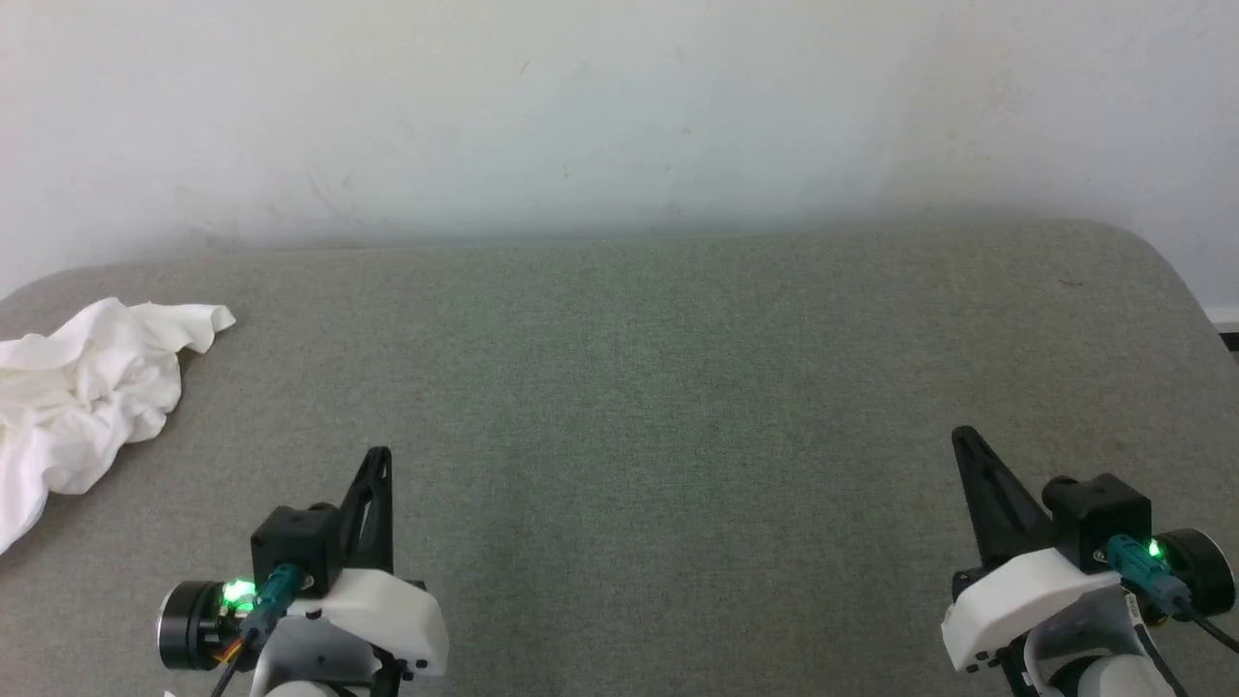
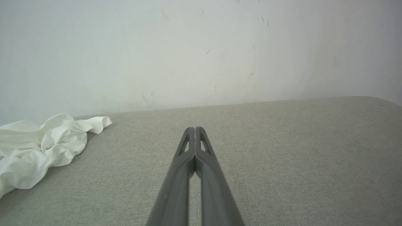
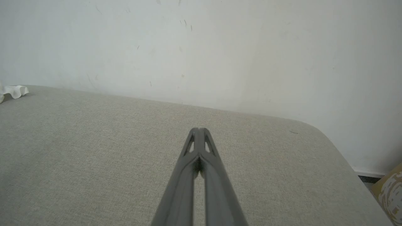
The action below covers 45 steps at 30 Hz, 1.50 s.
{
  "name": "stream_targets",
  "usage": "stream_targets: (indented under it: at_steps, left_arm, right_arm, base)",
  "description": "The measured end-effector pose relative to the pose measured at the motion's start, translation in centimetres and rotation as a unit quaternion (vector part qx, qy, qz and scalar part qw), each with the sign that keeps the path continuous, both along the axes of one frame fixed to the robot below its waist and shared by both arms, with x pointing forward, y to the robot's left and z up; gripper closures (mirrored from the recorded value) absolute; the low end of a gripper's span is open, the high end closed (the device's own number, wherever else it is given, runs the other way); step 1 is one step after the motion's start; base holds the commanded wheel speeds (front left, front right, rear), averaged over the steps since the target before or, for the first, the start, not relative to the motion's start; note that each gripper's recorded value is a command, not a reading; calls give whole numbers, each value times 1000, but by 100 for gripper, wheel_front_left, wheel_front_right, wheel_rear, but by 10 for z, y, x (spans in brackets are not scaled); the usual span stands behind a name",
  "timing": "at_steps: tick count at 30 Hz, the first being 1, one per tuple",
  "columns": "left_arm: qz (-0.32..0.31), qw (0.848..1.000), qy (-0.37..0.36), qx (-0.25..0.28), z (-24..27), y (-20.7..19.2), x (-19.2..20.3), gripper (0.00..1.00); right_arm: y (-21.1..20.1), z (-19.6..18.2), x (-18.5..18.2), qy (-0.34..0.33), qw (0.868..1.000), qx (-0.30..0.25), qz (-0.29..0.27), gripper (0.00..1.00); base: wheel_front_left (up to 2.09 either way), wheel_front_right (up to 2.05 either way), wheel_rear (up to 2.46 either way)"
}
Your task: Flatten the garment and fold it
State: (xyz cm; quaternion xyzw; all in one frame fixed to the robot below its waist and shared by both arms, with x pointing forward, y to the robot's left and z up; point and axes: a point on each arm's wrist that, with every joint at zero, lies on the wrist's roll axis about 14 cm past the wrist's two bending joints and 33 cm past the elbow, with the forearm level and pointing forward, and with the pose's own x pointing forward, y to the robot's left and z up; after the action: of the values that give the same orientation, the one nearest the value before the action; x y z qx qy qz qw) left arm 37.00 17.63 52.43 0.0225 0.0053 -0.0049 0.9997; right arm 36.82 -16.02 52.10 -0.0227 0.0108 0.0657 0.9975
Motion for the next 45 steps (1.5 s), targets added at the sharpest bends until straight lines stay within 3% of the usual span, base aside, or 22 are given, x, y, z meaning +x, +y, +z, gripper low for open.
stream_targets:
  at_steps: [9, 10, 13, 14, 15, 45]
  left_arm:
    - [0, 1000, 0, 0, 0, 0, 0, 100]
    - [0, 1000, 0, 0, 0, 0, 0, 0]
    - [0, 1000, 0, 0, 0, 0, 0, 0]
    - [0, 1000, 0, 0, 0, 0, 0, 100]
    - [0, 1000, 0, 0, 0, 0, 0, 0]
    - [8, 999, -25, -18, 6, 6, -4, 0]
  right_arm:
    - [0, 0, 0, 0, 1000, 0, 0, 100]
    - [0, 0, 0, 0, 1000, 0, 0, 0]
    - [0, -1, 0, 1, 1000, 0, 0, 0]
    - [0, -1, 0, 1, 1000, 0, 0, 100]
    - [0, -1, 0, 1, 1000, 0, 0, 0]
    - [-21, -1, 1, -14, 999, 35, -31, 0]
  base:
    - [0, 0, 0]
    - [0, 0, 0]
    - [0, 0, 0]
    - [0, 0, 0]
    - [0, 0, 0]
    - [0, 0, 0]
